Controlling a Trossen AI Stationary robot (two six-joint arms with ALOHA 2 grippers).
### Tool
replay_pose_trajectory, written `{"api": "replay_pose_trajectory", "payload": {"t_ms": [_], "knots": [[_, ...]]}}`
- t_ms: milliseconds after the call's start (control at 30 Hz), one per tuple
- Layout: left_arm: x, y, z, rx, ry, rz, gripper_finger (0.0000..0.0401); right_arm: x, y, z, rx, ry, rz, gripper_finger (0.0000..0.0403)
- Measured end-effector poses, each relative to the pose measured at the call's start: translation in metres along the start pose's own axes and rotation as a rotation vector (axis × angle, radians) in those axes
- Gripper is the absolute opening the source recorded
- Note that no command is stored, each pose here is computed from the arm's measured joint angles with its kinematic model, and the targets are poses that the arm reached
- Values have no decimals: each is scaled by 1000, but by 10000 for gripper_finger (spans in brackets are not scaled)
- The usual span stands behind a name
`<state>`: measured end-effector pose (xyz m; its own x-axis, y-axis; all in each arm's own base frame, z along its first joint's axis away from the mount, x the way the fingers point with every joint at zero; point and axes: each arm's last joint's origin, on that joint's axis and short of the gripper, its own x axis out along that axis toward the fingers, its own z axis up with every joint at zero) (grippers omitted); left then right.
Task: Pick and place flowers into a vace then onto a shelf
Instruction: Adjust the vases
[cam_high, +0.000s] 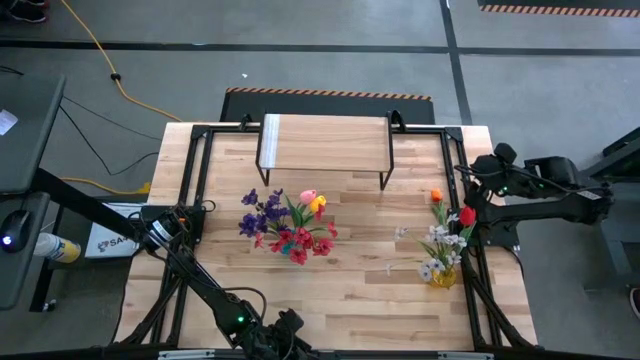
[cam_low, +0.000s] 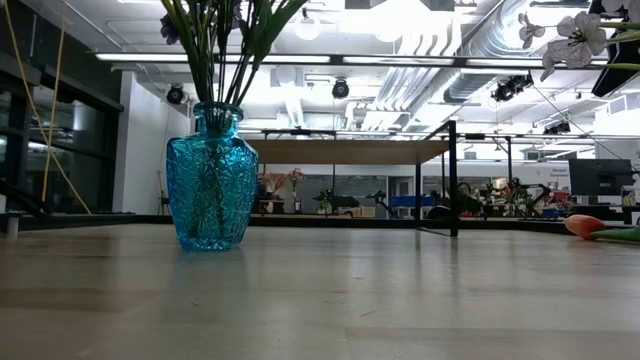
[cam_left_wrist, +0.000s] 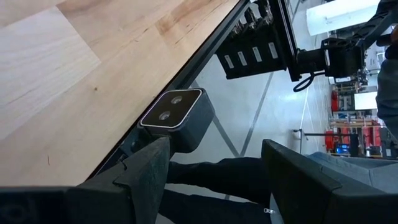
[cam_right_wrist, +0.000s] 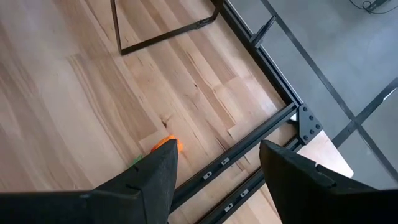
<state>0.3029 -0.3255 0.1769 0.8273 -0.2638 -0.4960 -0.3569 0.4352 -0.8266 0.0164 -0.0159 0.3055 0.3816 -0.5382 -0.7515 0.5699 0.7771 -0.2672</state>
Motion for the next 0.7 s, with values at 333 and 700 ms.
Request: {"api": "replay_pose_trajectory", "payload": {"t_ms": [333, 700], "knots": [[0, 0, 0, 0, -1, 0, 287, 0, 0, 0, 2, 4, 14, 217], [0, 0, 0, 0, -1, 0, 287, -2, 0, 1, 11, 1, 23, 215]]}}
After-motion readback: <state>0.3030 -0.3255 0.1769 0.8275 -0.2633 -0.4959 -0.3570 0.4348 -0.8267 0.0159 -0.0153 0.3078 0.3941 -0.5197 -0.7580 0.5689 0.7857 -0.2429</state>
